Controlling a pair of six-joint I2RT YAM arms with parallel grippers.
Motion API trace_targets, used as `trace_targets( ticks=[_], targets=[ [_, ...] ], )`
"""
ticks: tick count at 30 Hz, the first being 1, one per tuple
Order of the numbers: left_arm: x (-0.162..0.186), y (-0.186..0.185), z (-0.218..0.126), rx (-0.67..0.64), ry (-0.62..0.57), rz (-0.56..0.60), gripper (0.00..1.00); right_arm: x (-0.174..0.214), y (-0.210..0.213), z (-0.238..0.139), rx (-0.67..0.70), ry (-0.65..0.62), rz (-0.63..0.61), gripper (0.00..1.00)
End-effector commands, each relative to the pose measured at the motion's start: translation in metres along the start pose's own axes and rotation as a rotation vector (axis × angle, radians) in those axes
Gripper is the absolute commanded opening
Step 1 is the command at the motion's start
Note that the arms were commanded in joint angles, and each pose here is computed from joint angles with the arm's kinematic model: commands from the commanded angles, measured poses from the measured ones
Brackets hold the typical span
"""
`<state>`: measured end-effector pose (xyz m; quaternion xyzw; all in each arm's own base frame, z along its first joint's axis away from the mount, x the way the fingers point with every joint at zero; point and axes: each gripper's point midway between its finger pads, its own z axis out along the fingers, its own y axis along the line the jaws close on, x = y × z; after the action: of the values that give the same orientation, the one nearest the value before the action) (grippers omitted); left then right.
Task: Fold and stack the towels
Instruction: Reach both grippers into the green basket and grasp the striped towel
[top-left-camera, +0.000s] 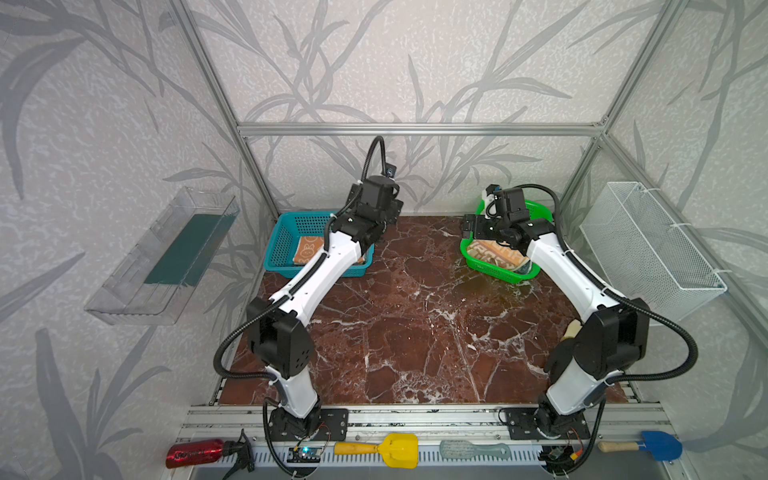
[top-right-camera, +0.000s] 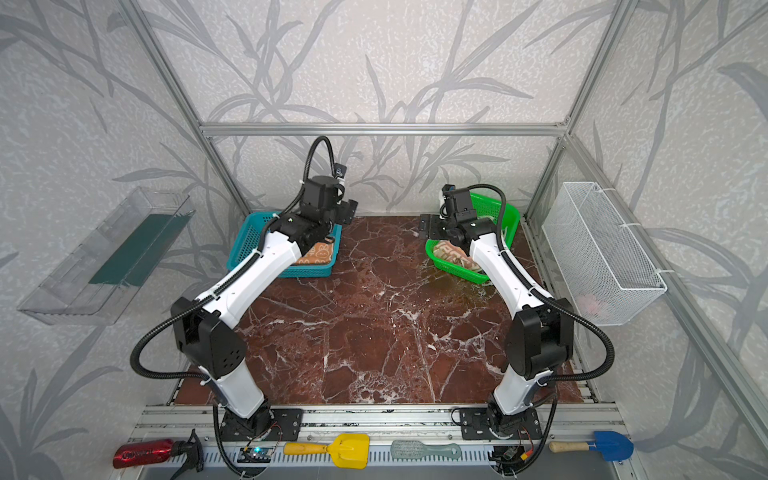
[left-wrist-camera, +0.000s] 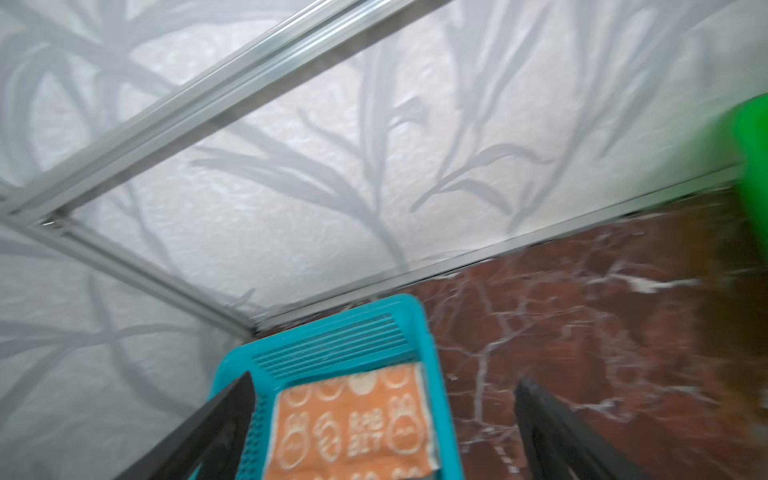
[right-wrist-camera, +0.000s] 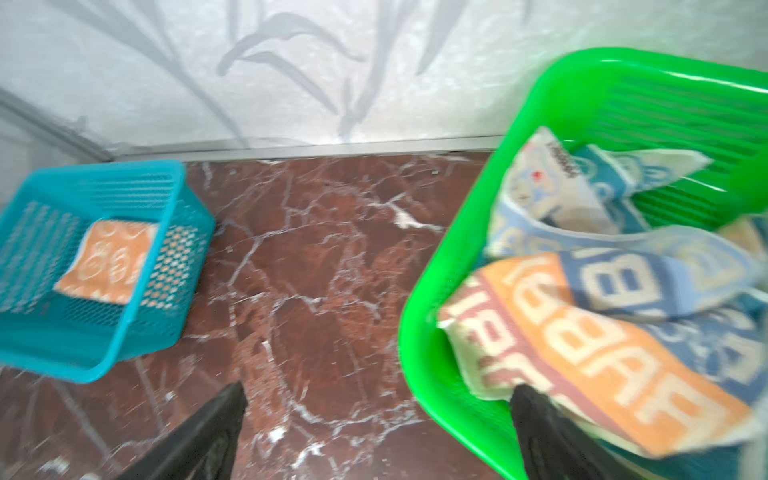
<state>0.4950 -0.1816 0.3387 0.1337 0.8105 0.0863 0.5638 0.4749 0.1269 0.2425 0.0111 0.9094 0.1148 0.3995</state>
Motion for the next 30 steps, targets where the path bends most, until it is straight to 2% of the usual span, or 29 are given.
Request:
trace_targets(
  ticks=[1,4,6,10,14,18,21,23,25,28,30],
  targets=[
    [-0.014,-0.047,0.009,0.27,-0.084,-0.251,0.99,0.015,-0.055,-0.004,0.194,0.023,0.029,0.99],
    [-0.008,-0.105,0.009,0.525,-0.008,-0.353,0.99,0.027,-0.091,0.0,0.304,0.044,0.071,0.99],
    [-0.001,-0.141,0.009,0.61,0.03,-0.388,0.99,0.036,-0.114,0.006,0.367,0.048,0.075,0.99],
    [0.022,-0.203,0.009,0.619,0.102,-0.256,0.99,0.065,-0.147,0.029,0.388,0.129,0.152,0.99],
    [0.039,-0.244,0.008,0.646,0.172,-0.152,0.99,0.082,-0.153,0.051,0.346,0.194,0.203,0.99],
    [0.052,-0.267,0.007,0.657,0.165,-0.066,0.99,0.091,-0.152,0.072,0.314,0.256,0.213,0.99],
    [0.062,-0.277,0.006,0.606,0.121,0.064,0.99,0.097,-0.149,0.085,0.279,0.286,0.222,0.93],
    [0.064,-0.28,0.005,0.561,0.092,0.144,0.99,0.098,-0.148,0.088,0.268,0.284,0.227,0.86],
    [0.065,-0.278,0.005,0.52,0.093,0.17,0.99,0.097,-0.148,0.087,0.265,0.268,0.225,0.79],
    [0.072,-0.275,0.008,0.494,0.146,0.192,0.99,0.09,-0.145,0.082,0.255,0.248,0.225,0.6],
    [0.078,-0.271,0.01,0.463,0.171,0.208,0.99,0.085,-0.141,0.077,0.238,0.237,0.222,0.58]
  ],
)
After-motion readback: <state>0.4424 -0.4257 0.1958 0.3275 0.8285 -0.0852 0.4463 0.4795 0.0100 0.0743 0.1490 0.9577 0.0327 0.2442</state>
